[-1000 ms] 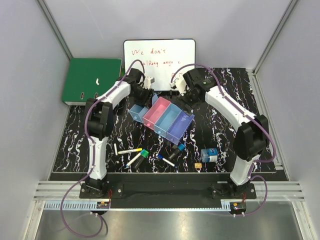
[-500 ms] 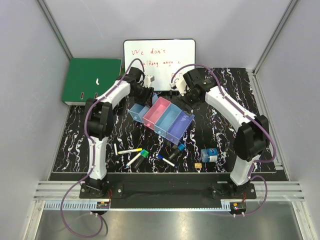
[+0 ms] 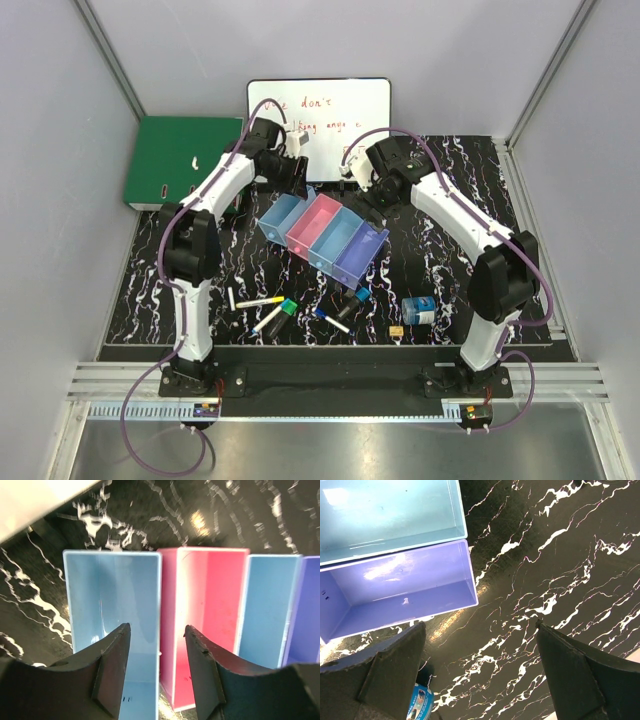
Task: Sort the stationery into containers
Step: Move the storage box to the center of the board.
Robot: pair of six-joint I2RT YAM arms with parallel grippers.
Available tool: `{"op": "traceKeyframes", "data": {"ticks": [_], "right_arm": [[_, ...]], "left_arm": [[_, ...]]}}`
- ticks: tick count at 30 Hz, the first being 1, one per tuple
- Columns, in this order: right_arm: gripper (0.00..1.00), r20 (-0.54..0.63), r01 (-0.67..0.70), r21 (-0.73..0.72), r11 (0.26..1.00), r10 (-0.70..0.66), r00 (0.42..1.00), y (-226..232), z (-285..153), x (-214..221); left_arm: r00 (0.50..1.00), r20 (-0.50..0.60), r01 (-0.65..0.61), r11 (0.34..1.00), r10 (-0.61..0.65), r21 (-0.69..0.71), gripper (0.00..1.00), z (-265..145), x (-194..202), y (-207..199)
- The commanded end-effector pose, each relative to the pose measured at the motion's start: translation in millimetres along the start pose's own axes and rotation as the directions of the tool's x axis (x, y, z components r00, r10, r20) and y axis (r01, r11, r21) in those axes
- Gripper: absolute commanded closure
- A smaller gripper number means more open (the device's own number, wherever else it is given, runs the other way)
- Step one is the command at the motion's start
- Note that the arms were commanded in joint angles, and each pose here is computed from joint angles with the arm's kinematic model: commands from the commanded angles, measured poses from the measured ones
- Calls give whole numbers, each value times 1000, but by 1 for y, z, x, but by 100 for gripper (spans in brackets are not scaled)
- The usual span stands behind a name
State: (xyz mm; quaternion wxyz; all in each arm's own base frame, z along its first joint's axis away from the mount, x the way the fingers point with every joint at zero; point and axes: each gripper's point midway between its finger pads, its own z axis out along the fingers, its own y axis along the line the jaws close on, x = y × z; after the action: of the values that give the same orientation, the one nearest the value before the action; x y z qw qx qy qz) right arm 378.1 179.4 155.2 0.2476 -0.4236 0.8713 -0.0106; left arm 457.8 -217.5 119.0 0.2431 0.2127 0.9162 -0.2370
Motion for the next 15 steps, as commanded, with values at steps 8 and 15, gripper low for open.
{"op": "traceKeyframes", "data": {"ticks": [8, 15], "right_arm": [[0, 74, 17, 44, 999, -20, 997, -4, -23, -16], [0, 80, 18, 51, 999, -22, 997, -5, -24, -19]], "left_arm": [[998, 38, -47, 999, 46, 23, 48, -8, -11, -10], [999, 13, -42, 997, 41, 66, 28, 3, -3, -14]]}}
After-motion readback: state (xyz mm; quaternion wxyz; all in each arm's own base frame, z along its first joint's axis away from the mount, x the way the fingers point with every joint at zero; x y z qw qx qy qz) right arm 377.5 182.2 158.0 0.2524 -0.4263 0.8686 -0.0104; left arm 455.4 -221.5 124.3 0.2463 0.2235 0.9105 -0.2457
